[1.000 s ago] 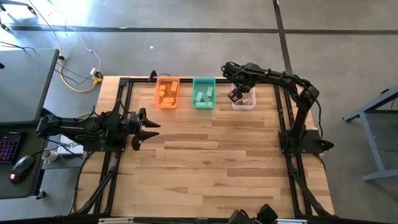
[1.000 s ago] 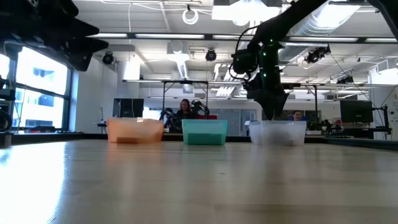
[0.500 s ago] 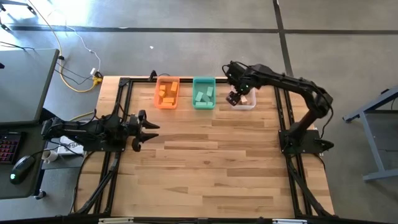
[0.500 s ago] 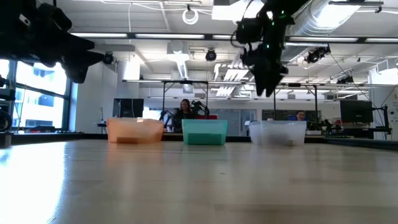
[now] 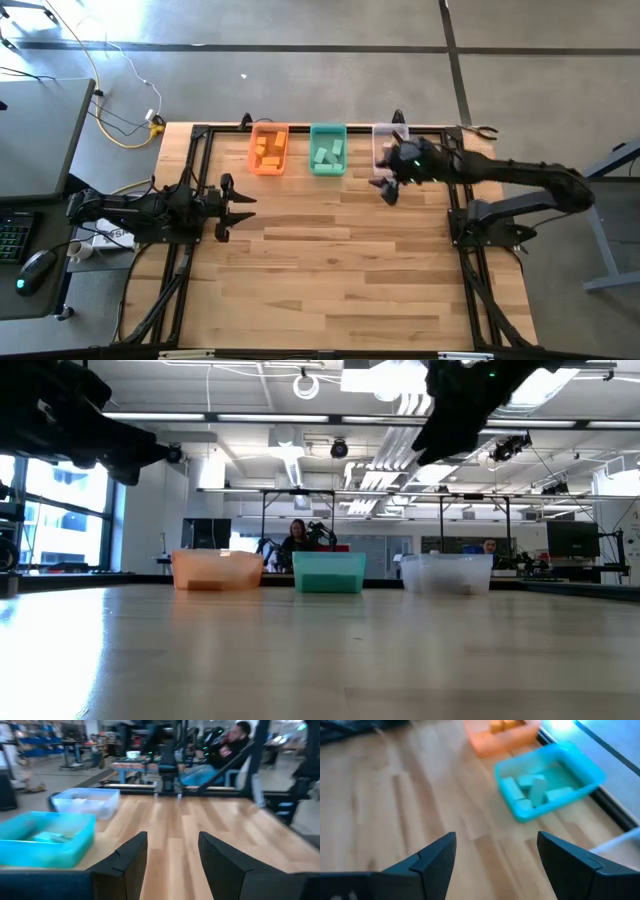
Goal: Sort & place blocks by color
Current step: Return to Home Position
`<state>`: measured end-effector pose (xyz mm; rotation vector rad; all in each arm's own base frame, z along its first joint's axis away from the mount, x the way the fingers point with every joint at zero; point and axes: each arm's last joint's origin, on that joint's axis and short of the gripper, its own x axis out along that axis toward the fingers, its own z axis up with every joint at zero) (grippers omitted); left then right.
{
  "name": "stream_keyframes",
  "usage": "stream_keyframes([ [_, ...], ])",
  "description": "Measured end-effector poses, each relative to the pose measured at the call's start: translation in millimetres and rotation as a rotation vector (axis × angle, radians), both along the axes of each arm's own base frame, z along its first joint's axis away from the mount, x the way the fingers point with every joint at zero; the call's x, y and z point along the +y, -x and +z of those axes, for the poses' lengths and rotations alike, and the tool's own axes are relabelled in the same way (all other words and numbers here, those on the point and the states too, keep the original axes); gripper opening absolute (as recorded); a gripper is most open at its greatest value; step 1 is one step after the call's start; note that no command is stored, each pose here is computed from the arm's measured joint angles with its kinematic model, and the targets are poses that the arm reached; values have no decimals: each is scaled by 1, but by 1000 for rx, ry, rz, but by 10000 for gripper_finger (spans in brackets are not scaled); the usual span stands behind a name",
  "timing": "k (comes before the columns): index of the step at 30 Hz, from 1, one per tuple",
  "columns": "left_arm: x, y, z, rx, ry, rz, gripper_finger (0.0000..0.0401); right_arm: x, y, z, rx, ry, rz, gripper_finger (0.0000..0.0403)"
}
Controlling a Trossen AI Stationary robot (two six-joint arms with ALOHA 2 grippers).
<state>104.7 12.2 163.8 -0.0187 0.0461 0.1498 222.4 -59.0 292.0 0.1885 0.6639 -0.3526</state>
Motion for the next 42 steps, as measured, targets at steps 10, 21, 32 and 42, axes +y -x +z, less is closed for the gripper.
stream_keyframes([
  [10,1,0,0,6,-23,46,163,43,43,-64,-309,3,171,266],
  [21,1,0,0,6,-23,46,163,55,69,-109,-425,9,213,266],
  [32,1,0,0,6,-23,45,163,52,92,-122,-510,86,89,266],
  [42,1,0,0,6,-23,44,163,51,104,-134,-574,90,48,266],
])
